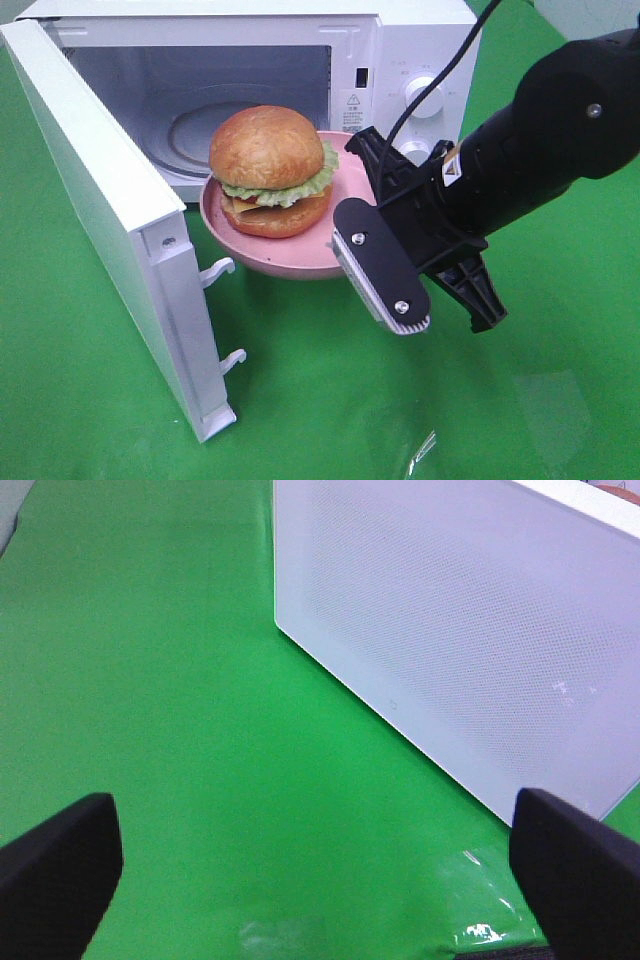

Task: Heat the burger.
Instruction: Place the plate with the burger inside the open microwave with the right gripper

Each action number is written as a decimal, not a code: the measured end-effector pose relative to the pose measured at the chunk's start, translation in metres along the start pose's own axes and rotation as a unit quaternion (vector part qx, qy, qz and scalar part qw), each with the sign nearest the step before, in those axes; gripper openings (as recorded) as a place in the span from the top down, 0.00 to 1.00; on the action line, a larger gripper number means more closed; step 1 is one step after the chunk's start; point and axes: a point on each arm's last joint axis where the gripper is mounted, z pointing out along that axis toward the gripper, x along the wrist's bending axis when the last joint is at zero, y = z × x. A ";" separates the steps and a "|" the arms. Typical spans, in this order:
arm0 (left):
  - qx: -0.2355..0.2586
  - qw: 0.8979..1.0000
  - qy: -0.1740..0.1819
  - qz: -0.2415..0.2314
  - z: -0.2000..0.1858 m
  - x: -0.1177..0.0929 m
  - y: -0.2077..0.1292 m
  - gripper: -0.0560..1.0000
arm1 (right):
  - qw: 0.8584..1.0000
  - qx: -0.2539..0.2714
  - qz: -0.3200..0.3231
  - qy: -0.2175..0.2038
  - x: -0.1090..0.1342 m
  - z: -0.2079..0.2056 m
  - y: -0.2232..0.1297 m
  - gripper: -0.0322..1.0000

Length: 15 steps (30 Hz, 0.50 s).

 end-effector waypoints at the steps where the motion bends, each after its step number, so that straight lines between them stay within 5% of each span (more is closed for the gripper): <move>1: 0.000 1.000 0.000 0.000 0.000 0.000 0.000 0.03 | 1.000 0.000 0.000 0.000 0.000 0.000 0.000 0.92; 15: 0.000 1.000 0.000 0.000 0.000 0.000 0.000 0.03 | 1.000 -0.007 0.022 -0.017 -0.033 0.031 0.003 0.92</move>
